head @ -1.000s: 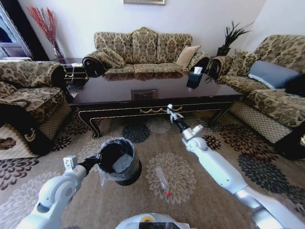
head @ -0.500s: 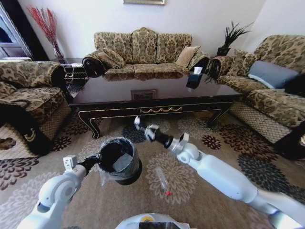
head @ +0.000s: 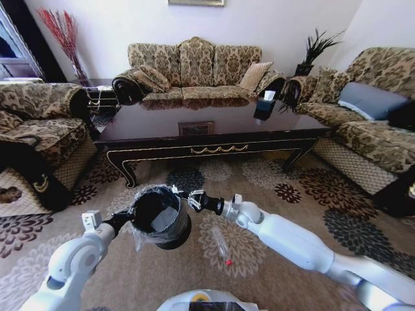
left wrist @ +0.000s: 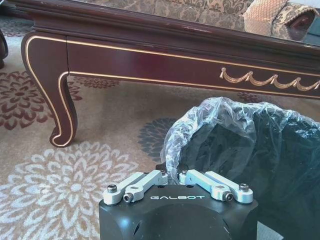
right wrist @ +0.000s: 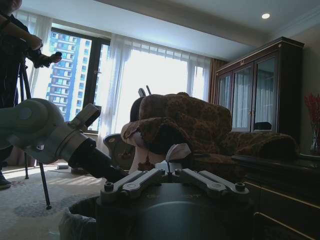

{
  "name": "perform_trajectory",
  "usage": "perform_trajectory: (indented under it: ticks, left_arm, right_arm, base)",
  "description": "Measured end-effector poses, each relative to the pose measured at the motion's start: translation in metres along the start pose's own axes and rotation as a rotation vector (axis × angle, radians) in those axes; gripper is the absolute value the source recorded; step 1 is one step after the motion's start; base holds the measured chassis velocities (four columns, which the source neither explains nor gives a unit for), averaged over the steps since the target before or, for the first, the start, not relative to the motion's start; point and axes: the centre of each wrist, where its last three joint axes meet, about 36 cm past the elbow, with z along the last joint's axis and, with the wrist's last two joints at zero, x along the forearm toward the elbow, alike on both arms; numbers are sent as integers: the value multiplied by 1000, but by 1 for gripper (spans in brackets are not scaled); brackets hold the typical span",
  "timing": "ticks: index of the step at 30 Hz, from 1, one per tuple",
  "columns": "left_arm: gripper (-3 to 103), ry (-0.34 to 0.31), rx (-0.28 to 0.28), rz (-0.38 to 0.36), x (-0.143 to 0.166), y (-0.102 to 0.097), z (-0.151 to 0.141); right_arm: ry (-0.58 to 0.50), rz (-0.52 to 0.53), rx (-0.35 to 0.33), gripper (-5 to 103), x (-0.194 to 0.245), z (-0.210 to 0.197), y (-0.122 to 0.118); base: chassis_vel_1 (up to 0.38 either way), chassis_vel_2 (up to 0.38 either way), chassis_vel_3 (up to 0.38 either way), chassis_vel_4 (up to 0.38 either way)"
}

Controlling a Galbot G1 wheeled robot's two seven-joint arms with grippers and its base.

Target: Move to the front of the table and pick up the trash from the floor, then place it into the trash bin.

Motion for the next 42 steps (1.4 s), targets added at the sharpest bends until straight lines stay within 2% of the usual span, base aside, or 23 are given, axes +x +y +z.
perform_trajectory:
  ticks: [10, 13, 14, 17, 19, 23, 24, 25, 26, 28, 29, 32, 33, 34, 35, 38, 40, 42]
  left_arm:
    - [4, -10, 3, -3, 5, -1, -1]
    - [4, -11, 2, -3, 6, -1, -2]
    - [4, -11, 2, -3, 6, -1, -2]
    - [4, -12, 2, -3, 6, -1, -1]
    - [4, -12, 2, -3, 6, -1, -1]
    - [4, -11, 3, -4, 6, -1, -1]
    - [4, -11, 3, -4, 6, -1, -1]
    - [4, -11, 3, -5, 6, -1, -1]
    - [4, -11, 3, -5, 6, -1, -1]
    - [4, -11, 3, -6, 7, -1, -1]
    - [4, -11, 3, -6, 7, -1, -1]
    - [4, -12, 3, -7, 7, -1, -1]
    - [4, -12, 2, -7, 7, -1, -1]
    - [4, -12, 2, -7, 7, -1, -1]
    - [4, -12, 2, -7, 7, -1, -1]
    - [4, -13, 4, -7, 8, -1, -1]
    - [4, -12, 4, -8, 8, -1, 0]
    - [4, -13, 2, -15, 9, 0, -1]
  right_arm:
    - [12, -56, -11, -1, -9, 9, 4]
    - [24, -59, -5, 15, -5, 12, 4]
    - [24, -59, -5, 15, -5, 12, 4]
    - [29, -54, -3, 31, -1, 12, 2]
    - [31, -52, -2, 31, 0, 13, 1]
    - [33, -48, 4, 53, 4, 11, -2]
    - [33, -48, 4, 53, 4, 11, -2]
    - [35, -46, 7, 58, 5, 11, -3]
    - [36, -45, 8, 58, 6, 11, -4]
    - [42, -41, 16, 69, 10, 11, -6]
    - [42, -41, 16, 69, 10, 11, -6]
    - [46, -39, 27, 85, 17, 10, -9]
    - [46, -39, 27, 85, 18, 10, -10]
    - [48, -32, 31, 90, 22, 10, -11]
    - [48, -32, 31, 90, 22, 10, -11]
    - [46, 0, 36, 99, 31, 7, -16]
    - [46, 10, 38, 99, 33, 6, -18]
    - [50, 77, 43, 100, 42, 6, -23]
  base:
    - [0, 0, 0, 0]
    - [0, 0, 0, 0]
    - [0, 0, 0, 0]
    - [0, 0, 0, 0]
    - [0, 0, 0, 0]
    - [0, 0, 0, 0]
    - [0, 0, 0, 0]
    - [0, 0, 0, 0]
    - [0, 0, 0, 0]
    - [0, 0, 0, 0]
    - [0, 0, 0, 0]
    - [0, 0, 0, 0]
    - [0, 0, 0, 0]
    - [0, 0, 0, 0]
    - [0, 0, 0, 0]
    - [0, 0, 0, 0]
    - [0, 0, 0, 0]
    - [0, 0, 0, 0]
